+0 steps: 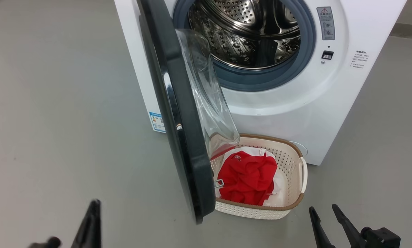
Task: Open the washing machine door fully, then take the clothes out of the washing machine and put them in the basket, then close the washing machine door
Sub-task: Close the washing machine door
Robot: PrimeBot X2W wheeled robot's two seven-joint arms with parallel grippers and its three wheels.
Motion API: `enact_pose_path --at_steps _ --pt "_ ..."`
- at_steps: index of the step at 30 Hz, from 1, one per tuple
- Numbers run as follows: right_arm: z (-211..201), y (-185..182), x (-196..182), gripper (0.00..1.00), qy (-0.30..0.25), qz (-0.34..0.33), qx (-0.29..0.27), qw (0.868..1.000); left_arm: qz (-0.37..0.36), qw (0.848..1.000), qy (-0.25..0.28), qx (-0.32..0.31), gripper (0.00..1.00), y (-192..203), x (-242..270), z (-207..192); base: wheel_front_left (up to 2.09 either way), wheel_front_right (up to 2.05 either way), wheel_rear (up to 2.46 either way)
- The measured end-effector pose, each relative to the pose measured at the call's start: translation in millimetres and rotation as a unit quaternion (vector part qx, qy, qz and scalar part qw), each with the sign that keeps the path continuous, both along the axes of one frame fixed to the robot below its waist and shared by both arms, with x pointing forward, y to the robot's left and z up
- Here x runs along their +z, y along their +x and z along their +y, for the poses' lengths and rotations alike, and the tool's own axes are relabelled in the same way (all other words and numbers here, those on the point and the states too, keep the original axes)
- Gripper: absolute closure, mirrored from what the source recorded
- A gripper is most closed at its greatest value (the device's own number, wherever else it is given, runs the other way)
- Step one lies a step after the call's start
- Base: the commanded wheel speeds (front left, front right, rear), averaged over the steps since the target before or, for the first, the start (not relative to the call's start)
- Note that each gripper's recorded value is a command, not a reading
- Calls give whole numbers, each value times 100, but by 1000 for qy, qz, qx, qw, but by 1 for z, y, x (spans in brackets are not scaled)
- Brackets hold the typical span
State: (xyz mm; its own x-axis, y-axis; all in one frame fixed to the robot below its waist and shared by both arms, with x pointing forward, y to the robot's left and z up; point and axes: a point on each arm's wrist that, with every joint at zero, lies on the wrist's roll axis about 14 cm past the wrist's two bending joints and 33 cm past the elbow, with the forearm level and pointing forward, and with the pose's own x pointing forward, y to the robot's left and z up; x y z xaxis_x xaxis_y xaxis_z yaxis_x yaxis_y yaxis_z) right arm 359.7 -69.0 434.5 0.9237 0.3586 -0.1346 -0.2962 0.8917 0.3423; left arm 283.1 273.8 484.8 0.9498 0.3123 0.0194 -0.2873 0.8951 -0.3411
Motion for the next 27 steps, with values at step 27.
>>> enact_pose_path --at_steps 27 --pt "-25 1 -5 0 3 7 -43 999 15 802 -523 -288 100 45 42 -76 0 0 0"
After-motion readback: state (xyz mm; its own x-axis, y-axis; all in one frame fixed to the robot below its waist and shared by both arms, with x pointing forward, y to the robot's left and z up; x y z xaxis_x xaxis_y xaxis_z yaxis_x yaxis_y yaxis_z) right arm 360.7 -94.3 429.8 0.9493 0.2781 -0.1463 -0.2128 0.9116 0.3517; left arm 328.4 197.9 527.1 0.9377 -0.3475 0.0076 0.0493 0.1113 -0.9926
